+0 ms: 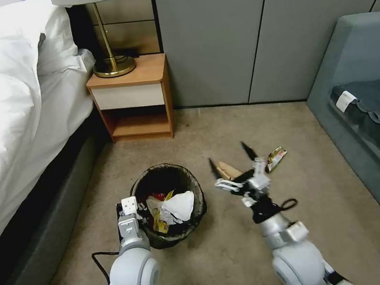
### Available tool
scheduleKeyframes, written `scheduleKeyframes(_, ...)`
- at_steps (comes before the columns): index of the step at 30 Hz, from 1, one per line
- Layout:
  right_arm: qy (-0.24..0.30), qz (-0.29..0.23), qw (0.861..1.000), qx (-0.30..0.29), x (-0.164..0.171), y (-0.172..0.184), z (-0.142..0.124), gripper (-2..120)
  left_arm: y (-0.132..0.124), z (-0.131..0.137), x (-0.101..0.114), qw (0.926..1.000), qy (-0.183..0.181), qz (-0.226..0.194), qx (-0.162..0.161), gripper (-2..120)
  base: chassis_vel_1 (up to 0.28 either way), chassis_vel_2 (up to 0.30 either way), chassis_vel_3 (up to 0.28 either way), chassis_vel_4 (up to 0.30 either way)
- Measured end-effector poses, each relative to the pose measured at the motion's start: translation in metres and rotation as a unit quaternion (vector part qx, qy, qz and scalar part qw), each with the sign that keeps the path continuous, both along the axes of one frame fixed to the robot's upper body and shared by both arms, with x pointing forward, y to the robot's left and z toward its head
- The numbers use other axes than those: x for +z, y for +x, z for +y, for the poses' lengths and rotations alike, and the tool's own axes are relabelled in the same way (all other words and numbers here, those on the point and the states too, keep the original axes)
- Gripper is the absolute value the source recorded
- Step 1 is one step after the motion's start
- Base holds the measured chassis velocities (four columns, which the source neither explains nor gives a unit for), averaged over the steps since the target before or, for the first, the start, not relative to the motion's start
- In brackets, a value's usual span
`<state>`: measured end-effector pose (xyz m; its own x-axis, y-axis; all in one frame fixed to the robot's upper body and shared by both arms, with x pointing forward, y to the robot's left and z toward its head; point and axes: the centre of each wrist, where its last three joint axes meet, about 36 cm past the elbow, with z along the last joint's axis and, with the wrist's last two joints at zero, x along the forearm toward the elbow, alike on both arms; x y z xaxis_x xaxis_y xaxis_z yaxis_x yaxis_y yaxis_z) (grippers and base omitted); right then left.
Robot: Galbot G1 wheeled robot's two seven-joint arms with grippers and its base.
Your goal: Pick up the trash bin, then pick up the garbage from the floor and place it into the trash bin.
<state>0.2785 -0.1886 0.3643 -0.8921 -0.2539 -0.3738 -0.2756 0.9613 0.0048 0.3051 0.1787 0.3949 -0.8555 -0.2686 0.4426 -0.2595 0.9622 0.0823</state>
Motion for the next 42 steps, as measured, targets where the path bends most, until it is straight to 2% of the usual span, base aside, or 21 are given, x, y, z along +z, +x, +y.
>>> scheduleKeyframes(4, 0.007, 0.018, 0.999, -0.038, -0.014, -0.016, -0.009, 100, 0.0, 0.001, 0.001, 1.0, 0.0, -0.001, 0.001, 0, 0.0, 0.0, 0.0, 0.0)
scheduleKeyframes(9, 0.006, 0.029, 0.998, -0.057, -0.026, -0.025, -0.016, 100, 0.0, 0.001, 0.001, 1.0, 0.0, -0.002, 0.001, 0, 0.0, 0.0, 0.0, 0.0)
scheduleKeyframes(19, -0.002, 0.025, 0.997, -0.07, -0.032, -0.014, -0.03, 100, 0.0, 0.002, 0.002, 1.0, -0.001, -0.003, 0.001, 0, 0.0, 0.0, 0.0, 0.0)
scheduleKeyframes(24, -0.009, 0.014, 0.997, -0.081, -0.027, 0.022, -0.047, 100, 0.0, 0.0, 0.002, 1.0, -0.003, -0.003, 0.001, 0, 0.0, 0.0, 0.0, 0.0)
scheduleKeyframes(25, -0.011, 0.015, 0.996, -0.083, -0.021, 0.041, -0.055, 100, -0.001, 0.0, 0.002, 1.0, -0.002, -0.003, 0.001, 0, 0.0, 0.0, 0.0, 0.0)
scheduleKeyframes(26, -0.017, 0.02, 0.996, -0.08, -0.017, 0.057, -0.061, 100, -0.001, 0.0, 0.002, 1.0, -0.002, -0.003, 0.001, 0, 0.0, 0.0, 0.0, 0.0)
scheduleKeyframes(27, -0.017, 0.02, 0.996, -0.08, -0.017, 0.057, -0.061, 100, -0.001, 0.0, 0.002, 1.0, -0.002, -0.003, 0.001, 0, 0.0, 0.0, 0.0, 0.0)
scheduleKeyframes(29, -0.048, 0.046, 0.995, -0.07, -0.016, 0.089, -0.072, 100, -0.001, 0.0, 0.002, 1.0, -0.002, -0.002, 0.001, 0, 0.0, 0.0, 0.0, 0.0)
scheduleKeyframes(31, -0.058, 0.058, 0.995, -0.065, -0.018, 0.099, -0.075, 100, -0.001, 0.0, 0.002, 1.0, -0.002, -0.002, 0.001, 0, 0.0, 0.0, 0.0, 0.0)
scheduleKeyframes(33, -0.086, 0.09, 0.991, -0.049, -0.031, 0.131, -0.081, 100, -0.001, -0.001, 0.002, 1.0, -0.001, -0.001, 0.001, 0, 0.0, 0.0, 0.0, 0.0)
scheduleKeyframes(35, -0.096, 0.101, 0.989, -0.044, -0.038, 0.138, -0.082, 100, -0.001, -0.001, 0.002, 1.0, -0.001, -0.001, 0.001, 0, 0.0, 0.0, 0.0, 0.0)
scheduleKeyframes(37, -0.127, 0.134, 0.982, -0.028, -0.062, 0.16, -0.086, 100, -0.001, 0.0, 0.002, 1.0, 0.0, -0.001, 0.001, 0, 0.0, 0.0, 0.0, 0.0)
scheduleKeyframes(38, -0.127, 0.134, 0.982, -0.028, -0.062, 0.16, -0.086, 100, -0.001, 0.0, 0.002, 1.0, 0.0, -0.001, 0.001, 0, 0.0, 0.0, 0.0, 0.0)
scheduleKeyframes(41, -0.168, 0.167, 0.971, 0.006, -0.097, 0.184, -0.082, 100, -0.001, 0.001, 0.002, 1.0, 0.001, 0.0, 0.002, 0, 0.0, 0.0, 0.0, 0.0)
scheduleKeyframes(42, -0.168, 0.167, 0.971, 0.006, -0.097, 0.184, -0.082, 100, -0.001, 0.001, 0.002, 1.0, 0.001, 0.0, 0.002, 0, 0.0, 0.0, 0.0, 0.0)
